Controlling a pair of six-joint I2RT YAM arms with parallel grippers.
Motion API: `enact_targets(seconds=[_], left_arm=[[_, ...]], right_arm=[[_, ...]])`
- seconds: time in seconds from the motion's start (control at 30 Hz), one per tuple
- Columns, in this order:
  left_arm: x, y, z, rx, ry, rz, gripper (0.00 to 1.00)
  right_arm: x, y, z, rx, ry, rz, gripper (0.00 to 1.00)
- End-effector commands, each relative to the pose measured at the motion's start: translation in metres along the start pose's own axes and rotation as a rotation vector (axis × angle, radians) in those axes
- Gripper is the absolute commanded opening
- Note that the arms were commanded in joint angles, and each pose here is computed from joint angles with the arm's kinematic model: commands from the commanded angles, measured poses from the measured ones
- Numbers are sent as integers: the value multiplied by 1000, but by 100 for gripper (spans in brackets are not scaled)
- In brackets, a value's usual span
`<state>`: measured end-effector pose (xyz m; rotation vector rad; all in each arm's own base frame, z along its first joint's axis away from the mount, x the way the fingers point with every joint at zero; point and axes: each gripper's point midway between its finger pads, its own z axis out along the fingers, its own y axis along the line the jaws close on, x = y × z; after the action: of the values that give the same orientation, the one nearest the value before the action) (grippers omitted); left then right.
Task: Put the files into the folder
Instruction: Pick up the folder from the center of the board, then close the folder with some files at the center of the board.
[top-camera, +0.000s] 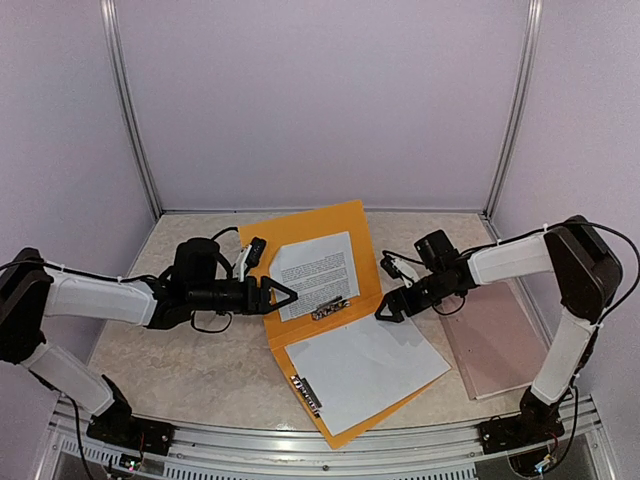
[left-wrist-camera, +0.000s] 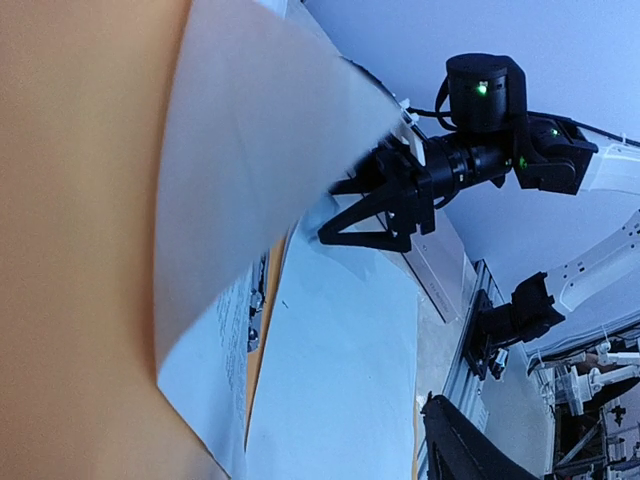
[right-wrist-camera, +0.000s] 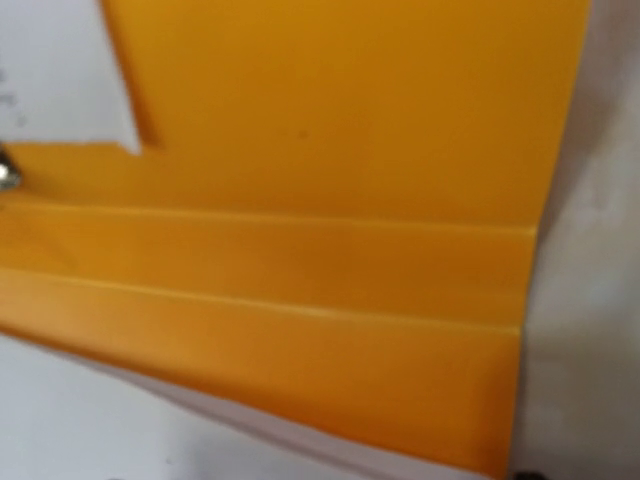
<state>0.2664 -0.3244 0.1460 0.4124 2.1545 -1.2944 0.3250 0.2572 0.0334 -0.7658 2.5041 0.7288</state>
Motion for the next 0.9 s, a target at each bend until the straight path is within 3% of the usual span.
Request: enact_targets(seconds=[0.0,0.87], left_arm=[[-8,-24,-9,33,3,100,63],[34,-119,-24,26,159,462,66]], right_arm=[[45,-12,15,16,147,94,81],[6,1,-35,68,0,122,85]])
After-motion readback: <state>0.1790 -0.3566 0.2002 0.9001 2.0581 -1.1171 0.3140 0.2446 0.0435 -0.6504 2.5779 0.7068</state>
